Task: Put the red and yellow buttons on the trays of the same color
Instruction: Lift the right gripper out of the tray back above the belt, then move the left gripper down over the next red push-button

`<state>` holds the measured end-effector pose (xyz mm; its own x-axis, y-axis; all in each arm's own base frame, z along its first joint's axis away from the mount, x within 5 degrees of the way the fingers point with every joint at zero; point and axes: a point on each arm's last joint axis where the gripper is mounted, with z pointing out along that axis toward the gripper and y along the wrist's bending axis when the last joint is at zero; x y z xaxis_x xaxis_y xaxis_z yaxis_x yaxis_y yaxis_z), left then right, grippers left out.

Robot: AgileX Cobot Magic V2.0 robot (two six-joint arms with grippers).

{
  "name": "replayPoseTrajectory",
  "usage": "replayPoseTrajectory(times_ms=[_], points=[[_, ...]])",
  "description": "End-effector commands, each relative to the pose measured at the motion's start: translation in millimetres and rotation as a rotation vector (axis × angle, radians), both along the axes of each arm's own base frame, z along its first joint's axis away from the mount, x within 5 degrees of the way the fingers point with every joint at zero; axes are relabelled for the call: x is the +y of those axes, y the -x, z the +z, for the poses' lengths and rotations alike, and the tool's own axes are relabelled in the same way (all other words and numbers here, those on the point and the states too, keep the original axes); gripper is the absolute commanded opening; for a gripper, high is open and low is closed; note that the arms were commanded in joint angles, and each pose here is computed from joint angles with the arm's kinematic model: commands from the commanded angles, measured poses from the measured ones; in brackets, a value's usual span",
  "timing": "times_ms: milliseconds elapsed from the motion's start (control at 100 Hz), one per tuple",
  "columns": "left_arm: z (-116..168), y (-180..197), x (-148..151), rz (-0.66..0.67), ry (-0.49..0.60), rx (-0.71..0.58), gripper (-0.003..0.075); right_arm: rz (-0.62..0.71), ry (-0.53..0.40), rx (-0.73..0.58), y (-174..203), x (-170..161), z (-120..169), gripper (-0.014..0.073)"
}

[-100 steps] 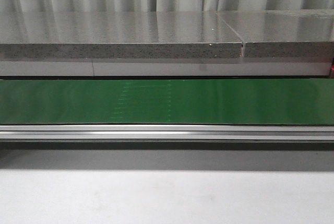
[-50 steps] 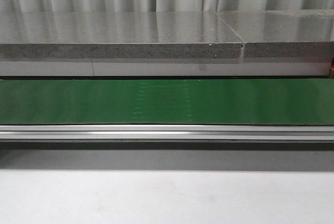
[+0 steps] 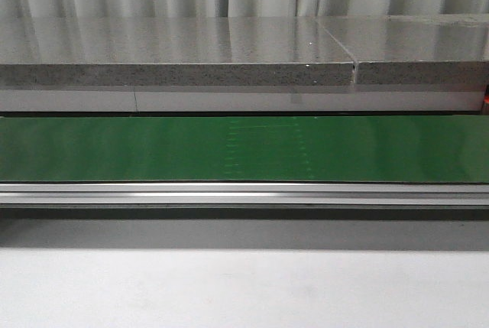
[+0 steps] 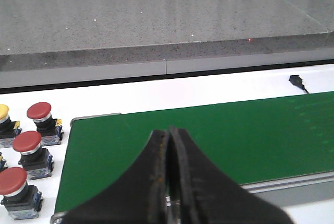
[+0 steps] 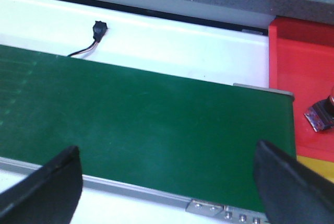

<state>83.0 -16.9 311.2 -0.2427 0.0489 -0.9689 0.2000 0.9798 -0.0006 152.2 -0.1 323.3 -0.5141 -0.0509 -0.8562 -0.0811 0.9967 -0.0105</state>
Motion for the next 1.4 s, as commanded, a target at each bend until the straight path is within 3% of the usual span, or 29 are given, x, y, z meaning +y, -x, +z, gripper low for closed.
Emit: replayPoseTrajectory(times_ms=[0,70,240,320,1150,1220,1290,1390], points=[[15,-2,-2,-0.010,0.035,-0.091,-0.0019,-0.005,0.020,-0.105,13,0,11,0.0588],[15,-2,-2,-0.010,0.035,-0.091,-0.0019,-0.005,0.021,-0.126,22,1,9,0.0472],[15,-2,-2,-0.010,0.035,-0.091,-0.0019,-0.002,0.024,-0.151,35,2,8,0.0066],[15,-2,-2,-0.010,0.035,-0.091,-0.0019,-0.002,0.024,-0.156,36,2,8,-0.0074],[14,-1,-1,-0.010,0.032,-0.076,-0.0007,-0.003,0.023,-0.157,36,2,8,-0.0068],[12,-1,-1,-0.008,0.028,-0.060,0.0055,-0.003,0.023,-0.157,36,2,8,-0.0068],[10,-1,-1,-0.008,0.026,-0.049,0.0175,-0.003,0.023,-0.157,36,2,8,-0.0068],[9,-1,-1,-0.007,0.023,-0.039,0.0438,-0.003,0.023,-0.157,36,2,8,-0.0068]])
